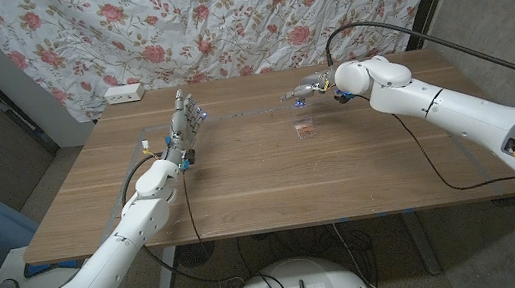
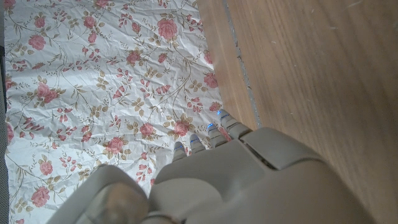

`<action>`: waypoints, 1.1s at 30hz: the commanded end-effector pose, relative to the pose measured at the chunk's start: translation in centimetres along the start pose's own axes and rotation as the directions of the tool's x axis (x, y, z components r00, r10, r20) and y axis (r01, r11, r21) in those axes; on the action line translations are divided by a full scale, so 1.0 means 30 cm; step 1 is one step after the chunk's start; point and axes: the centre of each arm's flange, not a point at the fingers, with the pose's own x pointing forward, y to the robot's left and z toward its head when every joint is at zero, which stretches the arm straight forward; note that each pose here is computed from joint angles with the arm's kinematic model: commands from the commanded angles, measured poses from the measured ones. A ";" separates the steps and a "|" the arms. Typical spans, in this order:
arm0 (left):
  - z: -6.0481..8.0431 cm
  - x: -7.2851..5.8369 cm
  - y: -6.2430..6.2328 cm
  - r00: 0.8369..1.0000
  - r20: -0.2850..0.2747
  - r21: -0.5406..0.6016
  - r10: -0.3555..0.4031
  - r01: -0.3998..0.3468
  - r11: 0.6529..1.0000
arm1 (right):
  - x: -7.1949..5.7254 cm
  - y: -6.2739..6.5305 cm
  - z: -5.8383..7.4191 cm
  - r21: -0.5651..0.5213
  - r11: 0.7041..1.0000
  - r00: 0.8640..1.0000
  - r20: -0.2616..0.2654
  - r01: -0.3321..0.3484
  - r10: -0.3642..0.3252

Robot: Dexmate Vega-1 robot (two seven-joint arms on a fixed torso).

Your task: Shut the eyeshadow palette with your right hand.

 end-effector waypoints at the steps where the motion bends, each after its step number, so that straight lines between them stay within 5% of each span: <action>1: 0.001 0.000 -0.001 1.000 0.000 0.000 0.000 0.000 1.000 | -0.042 0.026 0.005 0.008 0.999 0.999 -0.010 0.036 -0.036; 33: 0.001 -0.001 0.000 1.000 0.001 0.000 0.000 0.000 1.000 | -0.088 0.077 0.022 0.019 0.998 0.998 -0.019 0.061 -0.061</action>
